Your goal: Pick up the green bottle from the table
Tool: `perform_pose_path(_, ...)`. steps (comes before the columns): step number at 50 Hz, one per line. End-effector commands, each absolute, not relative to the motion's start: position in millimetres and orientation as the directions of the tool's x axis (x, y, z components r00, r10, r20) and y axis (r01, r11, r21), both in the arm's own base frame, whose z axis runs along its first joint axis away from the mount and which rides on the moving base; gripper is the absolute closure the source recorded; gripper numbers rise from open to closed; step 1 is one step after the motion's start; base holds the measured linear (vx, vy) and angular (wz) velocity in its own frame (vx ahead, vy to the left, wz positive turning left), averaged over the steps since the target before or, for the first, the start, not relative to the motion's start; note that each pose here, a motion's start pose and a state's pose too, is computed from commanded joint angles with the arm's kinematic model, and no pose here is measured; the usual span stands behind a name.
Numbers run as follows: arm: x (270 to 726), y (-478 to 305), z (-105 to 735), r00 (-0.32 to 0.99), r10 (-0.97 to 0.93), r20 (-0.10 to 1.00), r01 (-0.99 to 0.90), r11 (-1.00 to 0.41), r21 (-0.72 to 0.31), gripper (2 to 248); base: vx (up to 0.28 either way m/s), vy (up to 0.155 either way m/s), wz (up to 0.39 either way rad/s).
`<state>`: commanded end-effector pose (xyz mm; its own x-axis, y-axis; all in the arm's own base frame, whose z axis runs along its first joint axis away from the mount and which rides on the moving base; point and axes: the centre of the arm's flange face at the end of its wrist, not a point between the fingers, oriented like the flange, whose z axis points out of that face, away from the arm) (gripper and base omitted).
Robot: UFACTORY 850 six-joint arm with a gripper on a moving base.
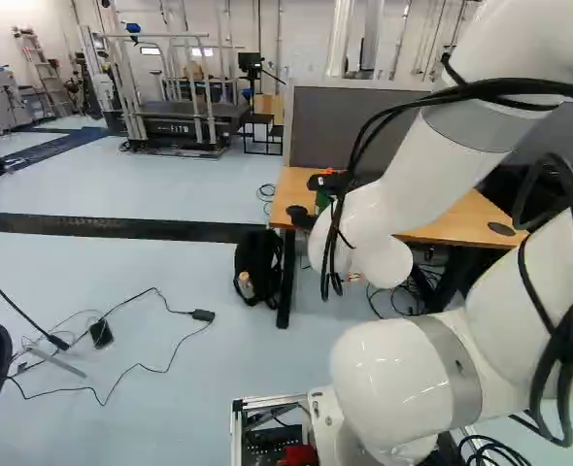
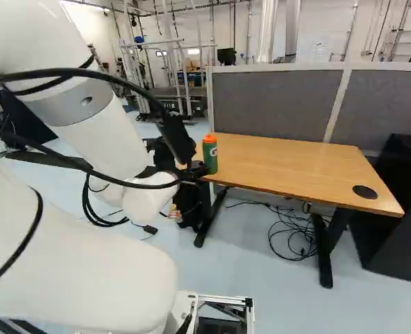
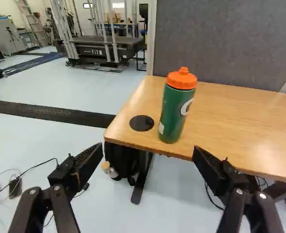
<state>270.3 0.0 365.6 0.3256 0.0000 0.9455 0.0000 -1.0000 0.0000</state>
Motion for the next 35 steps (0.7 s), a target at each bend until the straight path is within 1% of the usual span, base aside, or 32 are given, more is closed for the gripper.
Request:
perform_pose_path(1, 278.1, 0.0, 366.7, 0.329, 0.0, 0.944, 0.0, -1.0, 0.0, 3, 0.139, 0.015, 0.058)
perform_pose_path(9, 286.0, 0.0, 367.7, 0.332, 0.0, 0.943, 0.0, -1.0, 0.0, 3, 0.059, 0.007, 0.027)
perform_pose_path(24, 287.9, 0.0, 367.5, 0.335, 0.0, 0.942, 0.0, -1.0, 0.0, 3, 0.0, 0.0, 0.0)
perform_pose_path(35, 297.1, -0.1, 360.8, 0.362, -0.001, 0.932, -0.002, -1.0, -0.001, 3, 0.0, 0.0, 0.0)
